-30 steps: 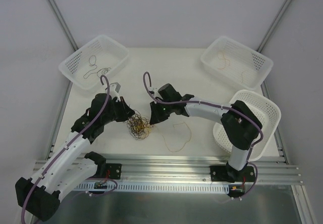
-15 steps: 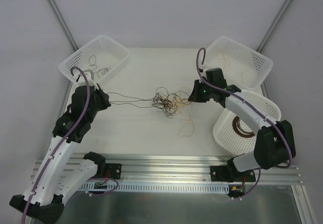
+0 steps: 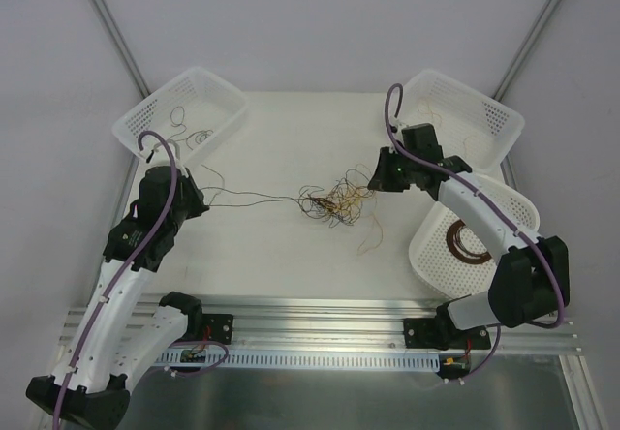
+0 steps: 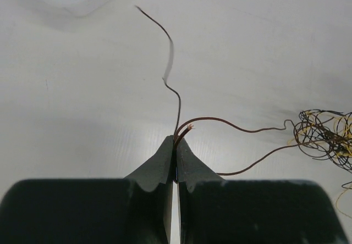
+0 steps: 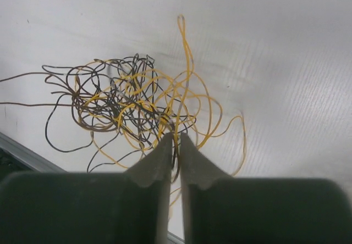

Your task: Untangle the cables

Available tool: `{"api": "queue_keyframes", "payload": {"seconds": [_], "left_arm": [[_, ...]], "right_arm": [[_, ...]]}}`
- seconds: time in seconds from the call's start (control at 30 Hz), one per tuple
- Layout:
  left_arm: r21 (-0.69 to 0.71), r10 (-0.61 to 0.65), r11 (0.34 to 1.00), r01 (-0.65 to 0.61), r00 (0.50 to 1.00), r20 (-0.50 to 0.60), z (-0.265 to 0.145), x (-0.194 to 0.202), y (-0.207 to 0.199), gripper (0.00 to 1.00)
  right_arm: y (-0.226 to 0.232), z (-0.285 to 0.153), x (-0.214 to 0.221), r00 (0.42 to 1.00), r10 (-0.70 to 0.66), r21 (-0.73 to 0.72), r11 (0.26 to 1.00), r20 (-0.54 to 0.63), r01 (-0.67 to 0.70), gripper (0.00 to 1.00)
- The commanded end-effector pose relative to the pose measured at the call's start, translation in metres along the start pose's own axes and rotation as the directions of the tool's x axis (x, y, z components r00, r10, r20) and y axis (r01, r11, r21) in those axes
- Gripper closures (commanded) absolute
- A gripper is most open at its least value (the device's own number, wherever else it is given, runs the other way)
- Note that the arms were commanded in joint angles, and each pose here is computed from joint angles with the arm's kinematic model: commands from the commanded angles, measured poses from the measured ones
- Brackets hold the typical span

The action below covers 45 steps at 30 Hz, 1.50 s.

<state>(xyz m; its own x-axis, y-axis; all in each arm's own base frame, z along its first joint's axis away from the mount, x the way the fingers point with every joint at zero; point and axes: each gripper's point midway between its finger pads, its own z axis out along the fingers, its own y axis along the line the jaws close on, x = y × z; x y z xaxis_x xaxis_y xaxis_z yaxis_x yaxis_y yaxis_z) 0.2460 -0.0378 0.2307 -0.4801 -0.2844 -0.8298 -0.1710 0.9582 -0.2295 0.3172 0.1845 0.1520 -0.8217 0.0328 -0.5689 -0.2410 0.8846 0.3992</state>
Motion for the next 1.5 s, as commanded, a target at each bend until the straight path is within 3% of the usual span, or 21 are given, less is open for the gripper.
{"api": "queue_keyframes", "payload": {"seconds": [0.0, 0.07, 0.17, 0.27, 0.37, 0.53, 0.8, 0.97, 1.1, 1.3, 1.4, 1.43, 1.47], "left_arm": [[0.040, 0.036, 0.998, -0.037, 0.999, 0.026, -0.006, -0.006, -0.004, 1.00], [0.125, 0.056, 0.991, -0.057, 0.998, 0.012, -0.008, -0.005, -0.019, 1.00], [0.214, 0.071, 0.975, -0.065, 0.997, -0.021, -0.007, 0.001, -0.036, 1.00], [0.338, 0.074, 0.940, -0.050, 0.995, -0.061, -0.008, 0.011, -0.058, 1.00], [0.439, 0.080, 0.898, -0.036, 0.993, -0.082, -0.011, 0.019, -0.075, 1.00], [0.542, 0.084, 0.840, -0.024, 0.993, -0.086, -0.019, 0.025, -0.092, 1.00], [0.653, 0.079, 0.757, 0.003, 0.992, -0.096, -0.031, 0.027, -0.112, 1.00], [0.672, 0.073, 0.740, 0.014, 0.992, -0.101, -0.034, 0.030, -0.115, 1.00], [0.693, 0.067, 0.721, 0.018, 0.993, -0.096, -0.040, 0.028, -0.119, 1.00], [0.702, 0.065, 0.712, 0.009, 0.995, -0.078, -0.044, 0.025, -0.120, 1.00], [0.691, 0.061, 0.723, 0.011, 0.995, -0.081, -0.041, 0.028, -0.117, 1.00], [0.684, 0.061, 0.730, 0.017, 0.994, -0.089, -0.038, 0.031, -0.115, 1.00], [0.666, 0.051, 0.746, 0.017, 0.995, -0.082, -0.036, 0.030, -0.112, 1.00]], "right_arm": [[0.017, -0.010, -0.031, 0.998, -0.042, -0.041, 0.998, 0.055, 0.044, 0.82], [0.029, -0.013, -0.035, 0.994, -0.094, -0.062, 0.993, 0.057, 0.097, 0.63], [0.051, -0.023, -0.038, 0.976, -0.202, -0.077, 0.975, 0.076, 0.208, 0.46], [0.077, -0.033, -0.036, 0.945, -0.310, -0.095, 0.943, 0.106, 0.320, 0.38], [0.117, -0.044, -0.029, 0.897, -0.415, -0.202, 0.875, 0.156, 0.440, 0.33], [0.182, -0.048, -0.011, 0.856, -0.461, -0.389, 0.762, 0.234, 0.517, 0.33], [0.237, -0.025, 0.008, 0.845, -0.465, -0.529, 0.664, 0.262, 0.529, 0.32], [0.267, -0.011, 0.023, 0.837, -0.485, -0.603, 0.597, 0.253, 0.529, 0.32], [0.279, 0.005, 0.033, 0.839, -0.490, -0.624, 0.585, 0.236, 0.517, 0.32], [0.280, 0.027, 0.033, 0.839, -0.494, -0.617, 0.593, 0.228, 0.517, 0.46], [0.283, 0.022, 0.027, 0.828, -0.505, -0.616, 0.579, 0.242, 0.534, 0.69], [0.284, 0.014, 0.024, 0.823, -0.509, -0.612, 0.574, 0.252, 0.543, 0.87], [0.283, 0.011, 0.020, 0.819, -0.511, -0.603, 0.577, 0.260, 0.551, 0.94]]}}
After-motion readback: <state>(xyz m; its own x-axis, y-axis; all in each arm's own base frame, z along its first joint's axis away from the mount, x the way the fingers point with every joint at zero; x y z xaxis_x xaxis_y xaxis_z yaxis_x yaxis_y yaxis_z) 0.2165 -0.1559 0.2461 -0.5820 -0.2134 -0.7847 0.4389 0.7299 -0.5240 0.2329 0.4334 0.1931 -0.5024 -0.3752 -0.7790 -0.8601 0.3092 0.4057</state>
